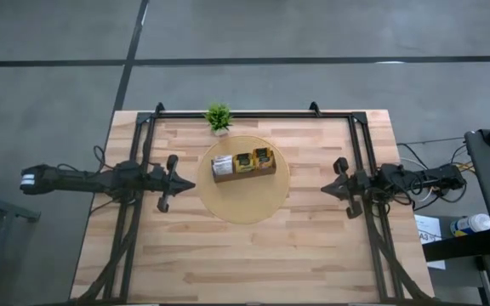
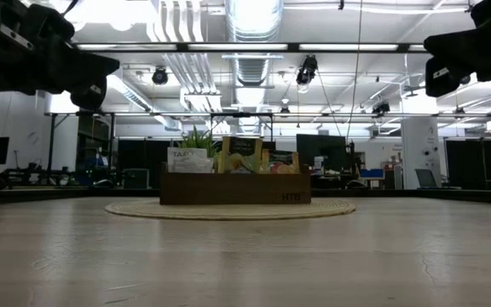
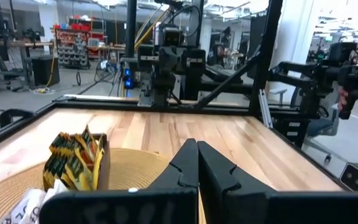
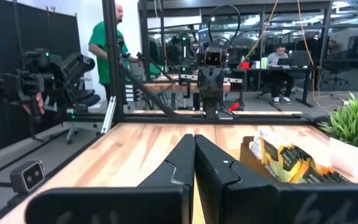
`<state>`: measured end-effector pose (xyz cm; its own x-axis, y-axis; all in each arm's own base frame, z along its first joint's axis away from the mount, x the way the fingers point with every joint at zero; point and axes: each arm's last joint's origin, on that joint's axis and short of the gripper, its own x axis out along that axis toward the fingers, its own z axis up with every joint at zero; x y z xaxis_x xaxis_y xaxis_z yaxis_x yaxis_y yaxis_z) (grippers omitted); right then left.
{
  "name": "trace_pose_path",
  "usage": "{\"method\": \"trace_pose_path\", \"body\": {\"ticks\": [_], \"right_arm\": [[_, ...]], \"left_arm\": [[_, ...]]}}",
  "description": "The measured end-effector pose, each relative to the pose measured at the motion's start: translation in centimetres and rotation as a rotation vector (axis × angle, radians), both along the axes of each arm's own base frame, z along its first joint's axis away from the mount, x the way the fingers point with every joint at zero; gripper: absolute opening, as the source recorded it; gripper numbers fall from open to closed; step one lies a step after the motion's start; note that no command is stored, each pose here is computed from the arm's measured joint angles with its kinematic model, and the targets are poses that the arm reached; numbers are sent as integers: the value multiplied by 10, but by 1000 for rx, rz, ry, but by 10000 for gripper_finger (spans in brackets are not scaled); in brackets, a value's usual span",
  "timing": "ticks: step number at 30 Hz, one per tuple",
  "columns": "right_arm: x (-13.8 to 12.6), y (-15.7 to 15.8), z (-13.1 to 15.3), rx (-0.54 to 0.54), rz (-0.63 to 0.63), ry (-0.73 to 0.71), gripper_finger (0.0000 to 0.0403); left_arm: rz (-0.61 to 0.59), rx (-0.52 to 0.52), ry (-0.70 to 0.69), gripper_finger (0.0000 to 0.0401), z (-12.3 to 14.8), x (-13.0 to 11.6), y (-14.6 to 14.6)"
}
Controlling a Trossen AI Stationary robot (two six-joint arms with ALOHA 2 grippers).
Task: Pick & Place Tea
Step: Return to Home Position
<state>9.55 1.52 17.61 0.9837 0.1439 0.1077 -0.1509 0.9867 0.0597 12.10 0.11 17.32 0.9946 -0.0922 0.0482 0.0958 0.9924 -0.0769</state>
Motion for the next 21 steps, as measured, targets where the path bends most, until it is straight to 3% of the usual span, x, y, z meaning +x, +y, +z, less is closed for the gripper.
{"method": "trace_pose_path", "body": {"ticks": [21], "right_arm": [[0, 0, 0, -6, -2, 1, 9]], "left_arm": [[2, -32, 258, 0, -25, -2, 0]]}}
